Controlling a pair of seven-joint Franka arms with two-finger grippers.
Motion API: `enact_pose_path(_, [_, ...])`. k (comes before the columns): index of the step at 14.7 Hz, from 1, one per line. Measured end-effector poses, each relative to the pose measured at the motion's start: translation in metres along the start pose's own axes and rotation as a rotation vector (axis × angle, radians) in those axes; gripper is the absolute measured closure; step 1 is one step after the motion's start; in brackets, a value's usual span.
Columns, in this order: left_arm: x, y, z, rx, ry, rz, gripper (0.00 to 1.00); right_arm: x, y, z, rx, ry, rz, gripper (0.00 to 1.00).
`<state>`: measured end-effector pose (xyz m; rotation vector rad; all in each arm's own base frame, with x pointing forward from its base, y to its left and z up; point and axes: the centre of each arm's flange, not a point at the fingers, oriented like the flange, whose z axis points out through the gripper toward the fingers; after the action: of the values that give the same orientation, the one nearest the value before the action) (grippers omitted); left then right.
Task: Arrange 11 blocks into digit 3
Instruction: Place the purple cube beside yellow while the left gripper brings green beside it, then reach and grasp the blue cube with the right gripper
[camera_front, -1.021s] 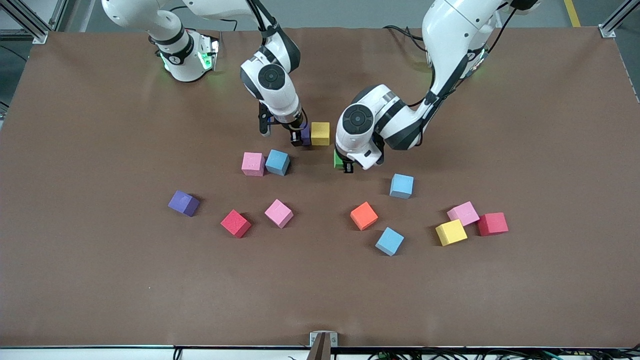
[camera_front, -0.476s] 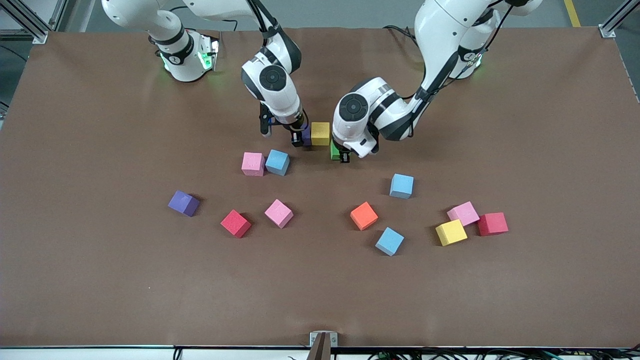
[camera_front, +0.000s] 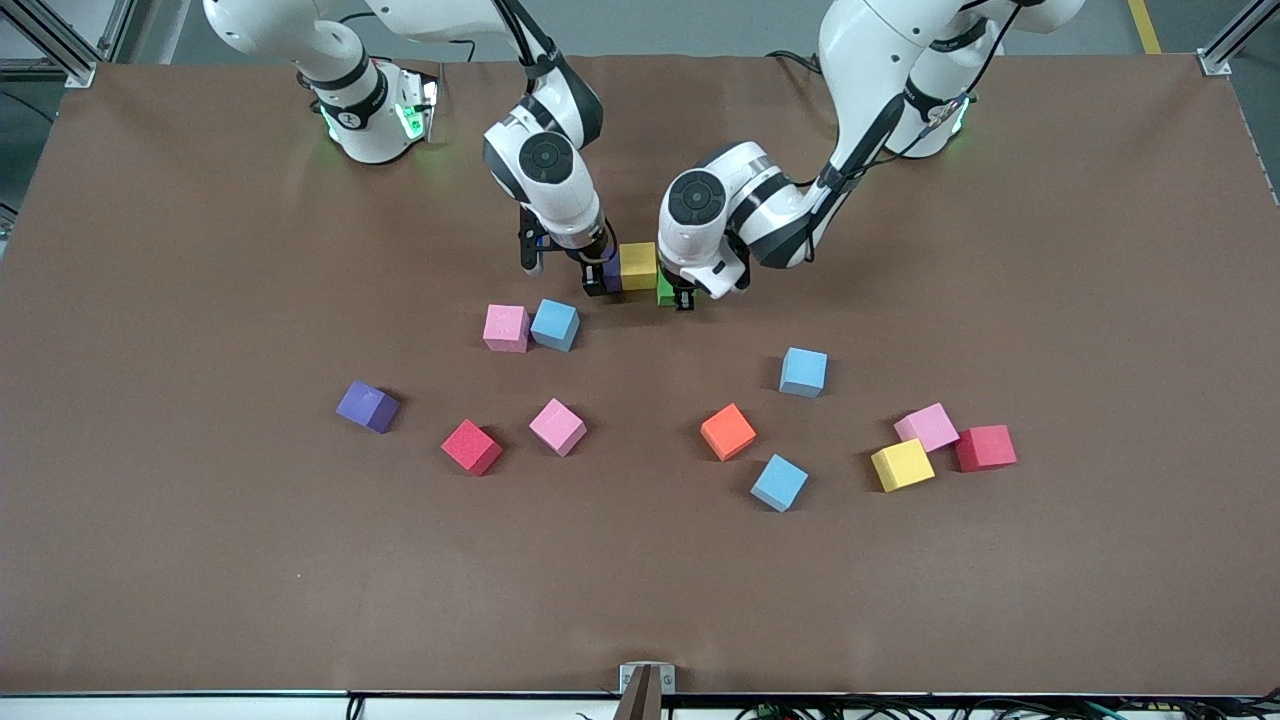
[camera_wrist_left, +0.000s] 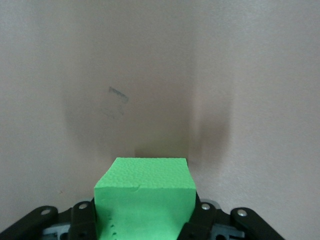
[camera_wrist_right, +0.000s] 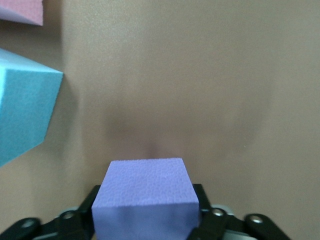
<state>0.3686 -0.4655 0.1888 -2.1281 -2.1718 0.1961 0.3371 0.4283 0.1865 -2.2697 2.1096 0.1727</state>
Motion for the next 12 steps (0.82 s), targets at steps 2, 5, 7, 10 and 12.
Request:
enact_pose_path(2, [0.001,-0.001,0.001,0.001,0.002,0.000,0.41,0.000,-0.001,0.004,-0.001,0.003,0.001,0.00])
enact_pose_path(5, [0.001,-0.002,0.001,0.002,0.004,0.001,0.41,-0.002,-0.003,0.003,-0.002,0.002,0.001,0.00])
enact_pose_path(7, [0.001,-0.004,0.002,0.003,0.006,0.005,0.41,-0.003,-0.004,0.002,-0.019,0.012,0.001,0.00])
enact_pose_path(10, [-0.001,-0.008,0.003,0.004,0.009,0.011,0.41,-0.011,-0.010,-0.006,-0.046,0.023,0.001,0.00])
enact_pose_path(12, [-0.001,-0.009,0.003,0.006,0.012,0.011,0.41,-0.017,-0.015,-0.015,-0.055,0.023,-0.001,0.00])
